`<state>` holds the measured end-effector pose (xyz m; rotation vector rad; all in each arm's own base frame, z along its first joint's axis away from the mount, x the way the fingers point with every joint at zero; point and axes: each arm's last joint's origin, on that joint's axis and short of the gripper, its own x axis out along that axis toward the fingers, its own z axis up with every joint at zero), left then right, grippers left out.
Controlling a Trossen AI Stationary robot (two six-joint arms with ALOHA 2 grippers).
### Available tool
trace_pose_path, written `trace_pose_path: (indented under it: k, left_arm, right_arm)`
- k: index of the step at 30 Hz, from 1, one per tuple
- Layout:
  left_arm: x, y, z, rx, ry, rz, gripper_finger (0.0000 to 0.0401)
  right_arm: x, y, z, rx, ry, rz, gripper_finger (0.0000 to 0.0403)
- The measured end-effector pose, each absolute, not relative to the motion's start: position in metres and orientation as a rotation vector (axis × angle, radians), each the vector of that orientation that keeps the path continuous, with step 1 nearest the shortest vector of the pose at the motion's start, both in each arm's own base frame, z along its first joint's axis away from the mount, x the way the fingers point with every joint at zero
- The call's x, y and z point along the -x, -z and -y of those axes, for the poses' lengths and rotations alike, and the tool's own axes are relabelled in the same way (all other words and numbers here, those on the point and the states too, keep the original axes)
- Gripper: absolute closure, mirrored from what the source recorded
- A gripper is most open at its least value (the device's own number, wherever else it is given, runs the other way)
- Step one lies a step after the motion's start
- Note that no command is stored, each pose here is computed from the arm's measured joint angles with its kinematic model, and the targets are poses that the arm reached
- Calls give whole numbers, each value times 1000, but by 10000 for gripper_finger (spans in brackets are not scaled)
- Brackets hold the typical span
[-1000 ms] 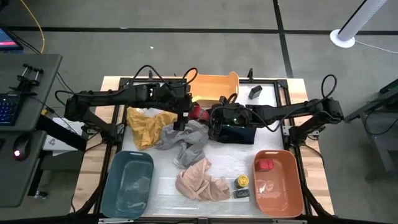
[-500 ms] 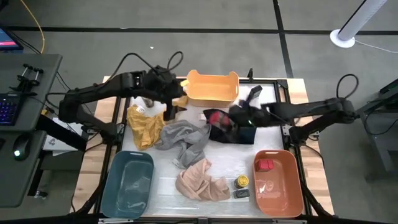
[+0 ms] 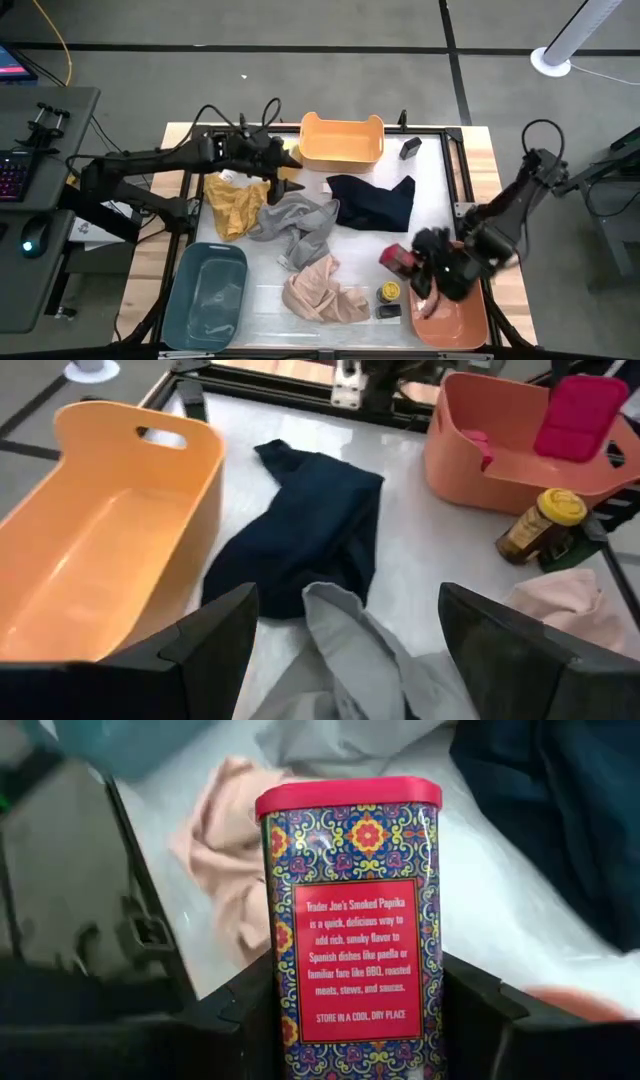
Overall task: Sort spices by type
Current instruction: Put the red seasoning can into the orange bin
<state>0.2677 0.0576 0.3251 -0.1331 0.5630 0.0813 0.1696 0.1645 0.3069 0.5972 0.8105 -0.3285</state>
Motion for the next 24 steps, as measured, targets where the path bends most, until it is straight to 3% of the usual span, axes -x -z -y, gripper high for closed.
trace_pose_path:
  k: [6, 15, 24]
  left_arm:
    - [-291, -314, -38, 104, 27, -480, 105]
    - [-311, -292, -19, 128, 84, -539, 105]
    - [-313, -295, -17, 138, 83, -507, 105]
  right_arm:
    - [-156, -299, -182, -674, 429, -691, 214]
    - [-126, -278, -214, -741, 438, -899, 214]
    - [-105, -267, -222, -706, 498, -1030, 214]
